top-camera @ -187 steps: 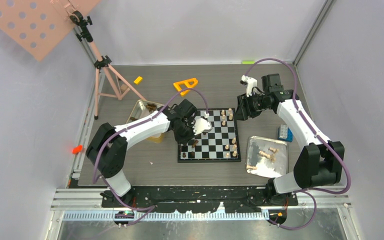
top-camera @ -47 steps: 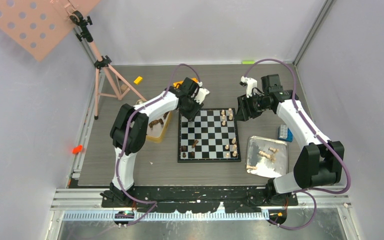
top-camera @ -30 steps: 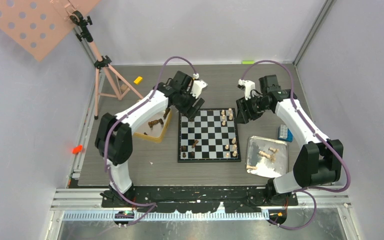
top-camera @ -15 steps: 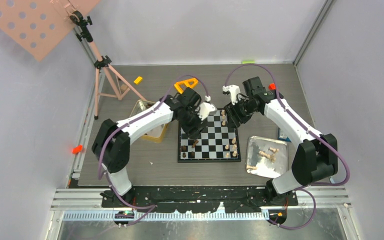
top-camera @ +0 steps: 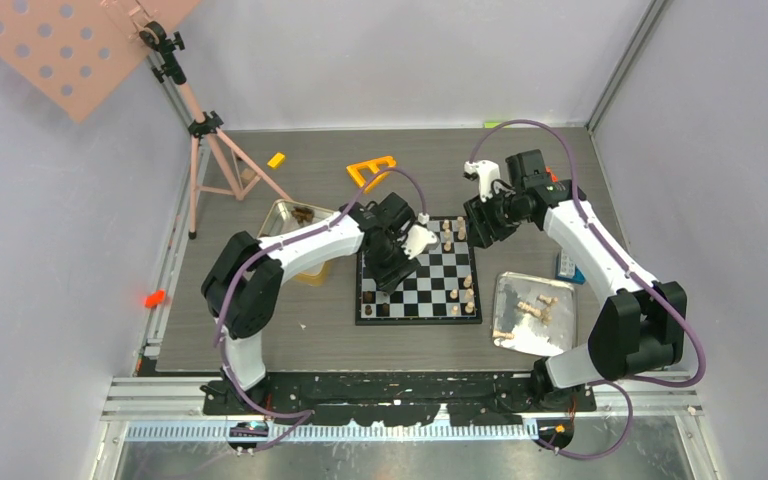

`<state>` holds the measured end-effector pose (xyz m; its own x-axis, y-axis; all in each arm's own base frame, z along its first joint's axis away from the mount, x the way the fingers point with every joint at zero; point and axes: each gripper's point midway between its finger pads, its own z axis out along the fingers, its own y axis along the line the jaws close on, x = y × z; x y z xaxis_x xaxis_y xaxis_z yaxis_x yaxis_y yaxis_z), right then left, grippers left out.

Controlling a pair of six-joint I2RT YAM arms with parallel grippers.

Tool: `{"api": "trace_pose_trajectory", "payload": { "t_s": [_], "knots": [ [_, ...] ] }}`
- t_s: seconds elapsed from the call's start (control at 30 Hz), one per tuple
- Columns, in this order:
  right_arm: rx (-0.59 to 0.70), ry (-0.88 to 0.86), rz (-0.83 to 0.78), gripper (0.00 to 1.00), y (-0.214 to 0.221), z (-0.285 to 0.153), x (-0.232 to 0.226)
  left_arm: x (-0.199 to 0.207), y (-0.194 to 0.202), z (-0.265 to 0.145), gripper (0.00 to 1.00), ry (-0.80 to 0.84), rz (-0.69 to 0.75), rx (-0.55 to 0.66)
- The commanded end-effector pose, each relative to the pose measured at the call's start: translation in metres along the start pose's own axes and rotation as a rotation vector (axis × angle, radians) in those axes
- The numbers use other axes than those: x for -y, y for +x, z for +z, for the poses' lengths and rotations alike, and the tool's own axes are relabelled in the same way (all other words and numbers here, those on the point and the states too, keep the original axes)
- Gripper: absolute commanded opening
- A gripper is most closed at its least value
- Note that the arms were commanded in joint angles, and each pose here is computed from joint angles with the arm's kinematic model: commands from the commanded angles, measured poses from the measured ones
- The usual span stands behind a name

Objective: Set up the chess pieces on the board
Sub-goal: Pick up the chess piece from the chessboard.

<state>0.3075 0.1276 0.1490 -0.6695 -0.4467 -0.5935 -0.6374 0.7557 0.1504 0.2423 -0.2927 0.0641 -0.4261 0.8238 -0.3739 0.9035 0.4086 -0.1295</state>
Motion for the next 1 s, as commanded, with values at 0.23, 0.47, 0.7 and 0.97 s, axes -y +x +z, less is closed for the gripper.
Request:
{"api": "trace_pose_trajectory", "payload": {
  "t_s": [0.23,0.47,0.7,0.97],
  "knots": [
    [0.057,0.007,0.010,0.55,-0.008,-0.009,0.002,0.003,0.004,0.019,0.43,-0.006,-0.002,-0.026],
    [0.063,0.006,0.022,0.55,-0.009,-0.010,0.005,0.002,0.002,0.024,0.30,-0.004,0.000,-0.022],
    [0.100,0.018,0.056,0.54,-0.018,-0.016,0.010,-0.002,-0.012,0.016,0.11,-0.023,0.029,0.022],
    [0.245,-0.118,0.183,0.54,-0.053,-0.025,0.003,-0.008,-0.054,-0.027,0.00,-0.025,0.045,0.203]
  ]
}}
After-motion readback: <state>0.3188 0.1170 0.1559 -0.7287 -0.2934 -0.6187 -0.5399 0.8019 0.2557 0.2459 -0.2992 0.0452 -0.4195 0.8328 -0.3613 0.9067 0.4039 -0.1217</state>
